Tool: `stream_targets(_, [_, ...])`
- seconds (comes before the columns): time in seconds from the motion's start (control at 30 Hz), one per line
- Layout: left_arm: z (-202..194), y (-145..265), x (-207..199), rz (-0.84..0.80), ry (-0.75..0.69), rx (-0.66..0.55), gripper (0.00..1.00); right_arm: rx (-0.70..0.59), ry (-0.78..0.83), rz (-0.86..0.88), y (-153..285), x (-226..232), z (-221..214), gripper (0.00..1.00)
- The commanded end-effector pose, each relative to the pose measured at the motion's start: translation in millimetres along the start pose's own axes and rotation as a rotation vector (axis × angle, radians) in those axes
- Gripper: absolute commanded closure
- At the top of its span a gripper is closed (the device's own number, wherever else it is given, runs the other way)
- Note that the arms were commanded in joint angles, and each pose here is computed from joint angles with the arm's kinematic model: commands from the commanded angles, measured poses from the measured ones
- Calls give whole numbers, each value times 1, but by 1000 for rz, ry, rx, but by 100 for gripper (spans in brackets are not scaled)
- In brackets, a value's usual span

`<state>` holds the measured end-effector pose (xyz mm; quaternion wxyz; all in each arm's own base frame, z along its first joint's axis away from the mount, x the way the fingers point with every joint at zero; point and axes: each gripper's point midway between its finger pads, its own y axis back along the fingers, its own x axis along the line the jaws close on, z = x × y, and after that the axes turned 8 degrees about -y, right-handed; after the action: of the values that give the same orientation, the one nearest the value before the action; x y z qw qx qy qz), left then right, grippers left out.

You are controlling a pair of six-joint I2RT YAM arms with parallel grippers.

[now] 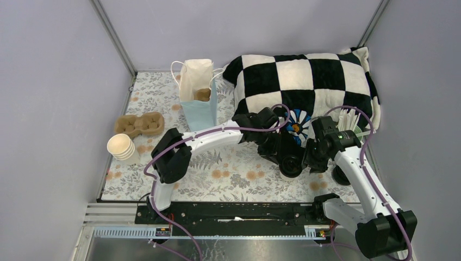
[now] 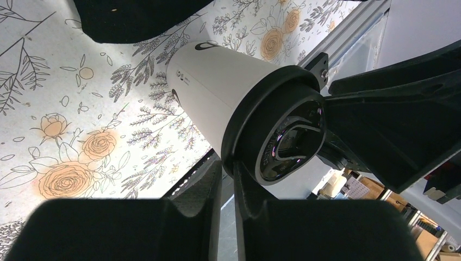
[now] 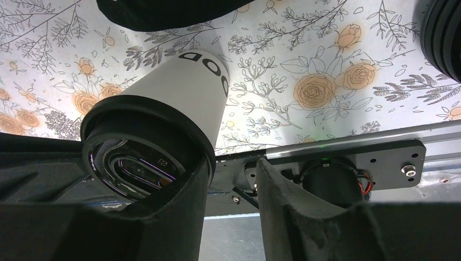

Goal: Pack the takeout coffee

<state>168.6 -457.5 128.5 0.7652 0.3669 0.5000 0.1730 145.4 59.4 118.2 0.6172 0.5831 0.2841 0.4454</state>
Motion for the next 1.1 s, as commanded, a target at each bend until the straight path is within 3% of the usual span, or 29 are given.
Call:
stream_targets(0.0, [-30,-13,49,176,27,73,85,8,-18,-23,-5,-4,-2,54])
stream_targets(0.27, [-39,-32,62,206,15,112,81,5,-73,-68,-19,-14,-6,55])
stream_targets(0.67, [-73,-33,116,426,-5,193,82,4,-146,-8,-19,-1,-7,56])
stream_targets(0.9, [-79,-50,132,455,-8,234,80,6,-155,-37,-38,-9,-11,55])
stream_targets(1.07, [-59,-28,99,381,-60,162,74,-28,-100,-22,-14,-9,-5,54])
